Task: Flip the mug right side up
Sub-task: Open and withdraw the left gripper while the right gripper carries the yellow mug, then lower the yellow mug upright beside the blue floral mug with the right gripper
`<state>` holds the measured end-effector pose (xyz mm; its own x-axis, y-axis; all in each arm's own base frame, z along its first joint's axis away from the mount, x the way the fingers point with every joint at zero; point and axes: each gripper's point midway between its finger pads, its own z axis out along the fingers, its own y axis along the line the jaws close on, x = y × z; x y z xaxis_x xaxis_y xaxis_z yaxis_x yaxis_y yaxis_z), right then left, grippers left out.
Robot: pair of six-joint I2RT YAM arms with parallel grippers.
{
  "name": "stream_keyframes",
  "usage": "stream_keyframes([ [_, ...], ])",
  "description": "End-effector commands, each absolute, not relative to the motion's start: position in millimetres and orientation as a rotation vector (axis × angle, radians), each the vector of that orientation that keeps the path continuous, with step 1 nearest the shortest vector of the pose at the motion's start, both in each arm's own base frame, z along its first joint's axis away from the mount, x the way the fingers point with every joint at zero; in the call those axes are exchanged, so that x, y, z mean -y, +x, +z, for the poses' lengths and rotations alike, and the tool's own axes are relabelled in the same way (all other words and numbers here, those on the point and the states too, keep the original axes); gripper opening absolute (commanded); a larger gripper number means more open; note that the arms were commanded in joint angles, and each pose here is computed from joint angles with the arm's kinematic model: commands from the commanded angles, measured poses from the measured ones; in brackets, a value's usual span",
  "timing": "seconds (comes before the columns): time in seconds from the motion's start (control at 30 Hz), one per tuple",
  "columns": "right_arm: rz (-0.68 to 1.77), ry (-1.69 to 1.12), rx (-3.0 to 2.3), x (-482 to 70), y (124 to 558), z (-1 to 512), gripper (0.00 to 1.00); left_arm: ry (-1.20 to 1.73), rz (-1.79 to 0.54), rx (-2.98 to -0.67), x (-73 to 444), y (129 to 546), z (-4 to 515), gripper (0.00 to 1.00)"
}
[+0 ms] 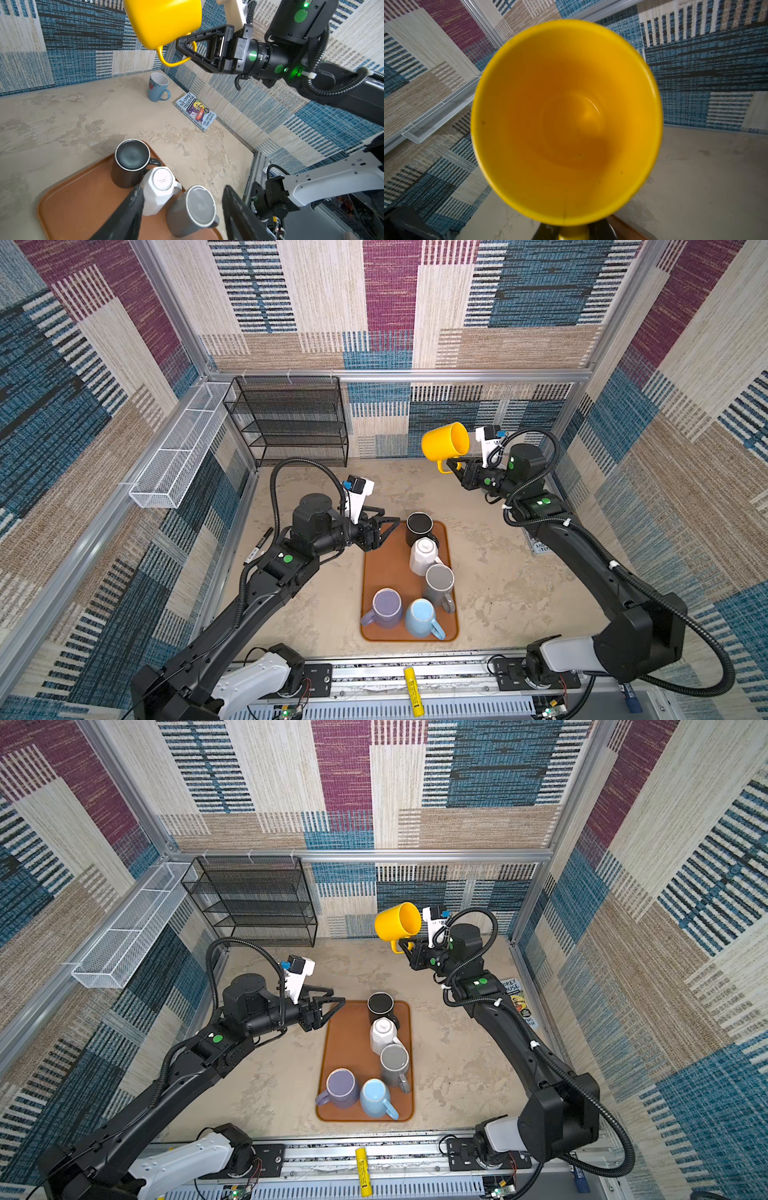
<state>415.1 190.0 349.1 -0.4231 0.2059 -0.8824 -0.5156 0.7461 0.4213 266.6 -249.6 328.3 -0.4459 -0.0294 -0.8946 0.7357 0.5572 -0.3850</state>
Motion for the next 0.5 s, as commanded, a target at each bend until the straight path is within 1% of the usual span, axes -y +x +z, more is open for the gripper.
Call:
stream_keyframes([
  [0.0,0.651,-0.194,-1.854,-168.2,435.0,346.9,0.00,0.581,-0.953,-1.811,244.9,267.8,330.6,0.61],
  [0.23,0.445,-0.076,-1.975,-137.6,460.5,309.6,0.00,0.587,-0.957,-1.815,245.8,267.9,329.0,0.60],
  [0.47,0.297,0.011,-2.078,-118.5,478.0,271.3,0.00,0.604,-0.954,-1.817,247.2,267.4,329.4,0.60],
])
